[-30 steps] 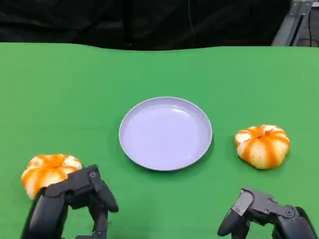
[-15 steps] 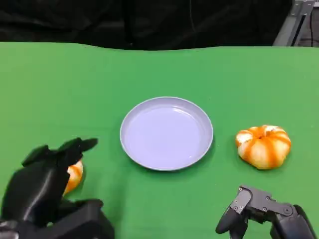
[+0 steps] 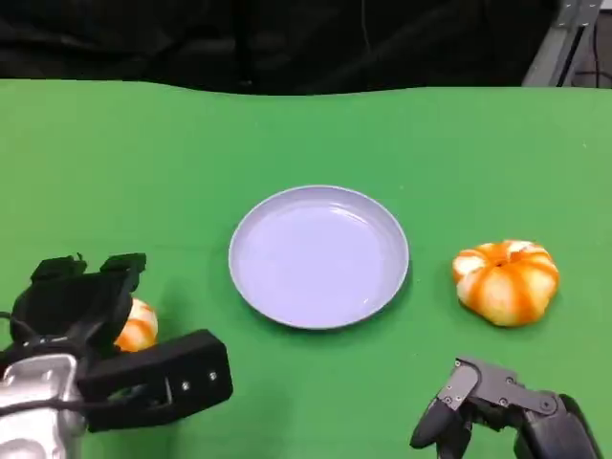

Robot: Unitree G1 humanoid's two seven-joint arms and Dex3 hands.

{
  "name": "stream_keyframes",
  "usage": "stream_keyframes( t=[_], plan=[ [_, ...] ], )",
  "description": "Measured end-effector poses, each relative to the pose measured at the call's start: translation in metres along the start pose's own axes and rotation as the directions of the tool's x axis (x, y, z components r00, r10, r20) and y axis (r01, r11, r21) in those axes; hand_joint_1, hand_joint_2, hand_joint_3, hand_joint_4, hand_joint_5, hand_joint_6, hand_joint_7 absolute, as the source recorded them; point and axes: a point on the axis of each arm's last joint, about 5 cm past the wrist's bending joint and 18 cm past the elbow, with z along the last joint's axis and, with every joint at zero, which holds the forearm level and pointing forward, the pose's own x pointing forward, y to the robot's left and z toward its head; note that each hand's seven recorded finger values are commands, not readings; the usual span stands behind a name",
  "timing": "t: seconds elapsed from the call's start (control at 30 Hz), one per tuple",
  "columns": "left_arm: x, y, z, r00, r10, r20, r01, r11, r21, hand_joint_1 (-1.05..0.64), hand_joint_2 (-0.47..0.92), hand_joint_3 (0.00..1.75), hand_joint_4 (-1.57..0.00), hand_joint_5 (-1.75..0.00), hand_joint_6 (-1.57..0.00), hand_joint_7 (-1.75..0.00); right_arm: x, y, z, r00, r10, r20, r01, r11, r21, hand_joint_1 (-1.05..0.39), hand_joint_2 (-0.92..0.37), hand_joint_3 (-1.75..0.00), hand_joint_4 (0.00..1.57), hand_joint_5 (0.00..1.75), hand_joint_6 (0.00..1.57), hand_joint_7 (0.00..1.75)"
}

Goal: Grasp the bread from the table and place it into the plate.

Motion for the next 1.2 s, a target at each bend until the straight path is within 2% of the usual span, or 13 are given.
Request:
stream_keyframes(
  t=[0.2, 0.33, 0.4, 0.47, 0.53, 0.57, 0.6, 0.63, 0.67, 0.77, 0.97, 1.1, 1.2],
  plan=[
    [0.020, -0.010, -0.003, 0.986, -0.149, -0.068, 0.150, 0.989, 0.007, -0.51, 0.91, 0.00, -0.01, -0.36, -0.21, -0.05, -0.002, -0.0008, 0.000, 1.000, -0.001, -0.008, 0.001, 1.000, -0.001, -0.03, -0.20, -1.59, 0.78, 1.74, 0.81, 1.42],
    [0.030, -0.018, -0.006, 0.967, -0.233, -0.101, 0.233, 0.973, -0.011, -0.35, 0.92, 0.06, -0.07, -0.37, -0.26, -0.04, -0.002, -0.0005, 0.000, 1.000, -0.001, -0.008, 0.001, 1.000, 0.003, -0.03, -0.19, -1.60, 0.78, 1.74, 0.82, 1.42],
    [0.034, -0.017, -0.007, 0.964, -0.247, -0.094, 0.246, 0.969, -0.015, -0.31, 0.92, 0.19, -0.42, -0.47, -0.51, -0.09, -0.001, 0.0000, 0.000, 1.000, 0.002, -0.004, -0.002, 1.000, 0.002, -0.03, -0.20, -1.59, 0.79, 1.74, 0.81, 1.41],
    [0.034, -0.019, -0.012, 0.975, -0.214, -0.063, 0.212, 0.977, -0.034, -0.29, 0.90, 0.09, -0.75, -0.89, -0.86, -0.13, -0.001, 0.0007, 0.000, 1.000, 0.005, -0.003, -0.005, 1.000, 0.001, -0.04, -0.21, -1.57, 0.79, 1.75, 0.81, 1.41],
    [0.032, -0.026, -0.016, 0.992, -0.126, -0.029, 0.124, 0.990, -0.065, -0.29, 0.85, 0.03, -0.83, -1.46, -1.09, -0.17, -0.001, 0.0007, 0.000, 1.000, 0.006, -0.002, -0.006, 1.000, 0.000, -0.03, -0.21, -1.58, 0.78, 1.75, 0.81, 1.41],
    [0.030, -0.030, -0.018, 0.997, -0.072, -0.013, 0.071, 0.994, -0.078, -0.26, 0.85, 0.06, -0.90, -1.63, -1.08, -0.59, -0.001, 0.0006, 0.000, 1.000, 0.005, -0.002, -0.005, 1.000, 0.000, -0.03, -0.21, -1.58, 0.79, 1.75, 0.81, 1.42],
    [0.029, -0.033, -0.019, 1.000, -0.020, 0.003, 0.020, 0.996, -0.087, -0.23, 0.76, 0.32, -0.95, -1.69, -0.91, -1.15, -0.001, 0.0006, 0.000, 1.000, 0.005, -0.001, -0.005, 1.000, 0.000, -0.03, -0.21, -1.58, 0.79, 1.75, 0.81, 1.42],
    [0.028, -0.036, -0.021, 0.999, 0.034, 0.019, -0.032, 0.995, -0.094, -0.21, 0.59, 0.75, -0.97, -1.72, -0.82, -1.50, -0.001, 0.0006, 0.000, 1.000, 0.006, -0.001, -0.006, 1.000, 0.001, -0.03, -0.21, -1.59, 0.79, 1.75, 0.81, 1.42],
    [0.027, -0.040, -0.022, 0.995, 0.095, 0.038, -0.091, 0.991, -0.099, -0.19, 0.53, 0.91, -0.97, -1.73, -0.79, -1.62, -0.001, 0.0005, 0.000, 1.000, 0.005, 0.000, -0.005, 1.000, 0.001, -0.03, -0.21, -1.59, 0.79, 1.75, 0.81, 1.42],
    [0.025, -0.048, -0.025, 0.961, 0.264, 0.082, -0.253, 0.960, -0.123, -0.17, 0.46, 1.08, -0.98, -1.74, -0.78, -1.73, 0.000, 0.0005, 0.000, 1.000, 0.006, 0.004, -0.006, 1.000, 0.001, -0.03, -0.20, -1.60, 0.79, 1.75, 0.82, 1.42],
    [0.023, -0.060, -0.023, 0.840, 0.525, 0.136, -0.500, 0.847, -0.179, -0.17, 0.31, 1.25, -1.03, -1.75, -0.80, -1.75, 0.000, 0.0013, -0.002, 1.000, 0.005, -0.003, -0.005, 1.000, 0.001, -0.04, -0.18, -1.62, 0.80, 1.75, 0.82, 1.42],
    [0.029, -0.054, -0.013, 0.757, 0.624, 0.193, -0.578, 0.778, -0.245, -0.15, 0.25, 1.37, -1.04, -1.75, -0.81, -1.75, 0.000, 0.0021, -0.002, 1.000, 0.002, -0.003, -0.002, 1.000, 0.003, -0.04, -0.18, -1.63, 0.80, 1.75, 0.82, 1.42],
    [0.034, -0.047, -0.003, 0.716, 0.653, 0.246, -0.585, 0.754, -0.299, -0.12, 0.18, 1.47, -1.07, -1.75, -0.84, -1.75, 0.000, 0.0029, -0.001, 1.000, 0.002, -0.003, -0.002, 1.000, -0.001, -0.04, -0.18, -1.62, 0.79, 1.75, 0.82, 1.42]
  ],
)
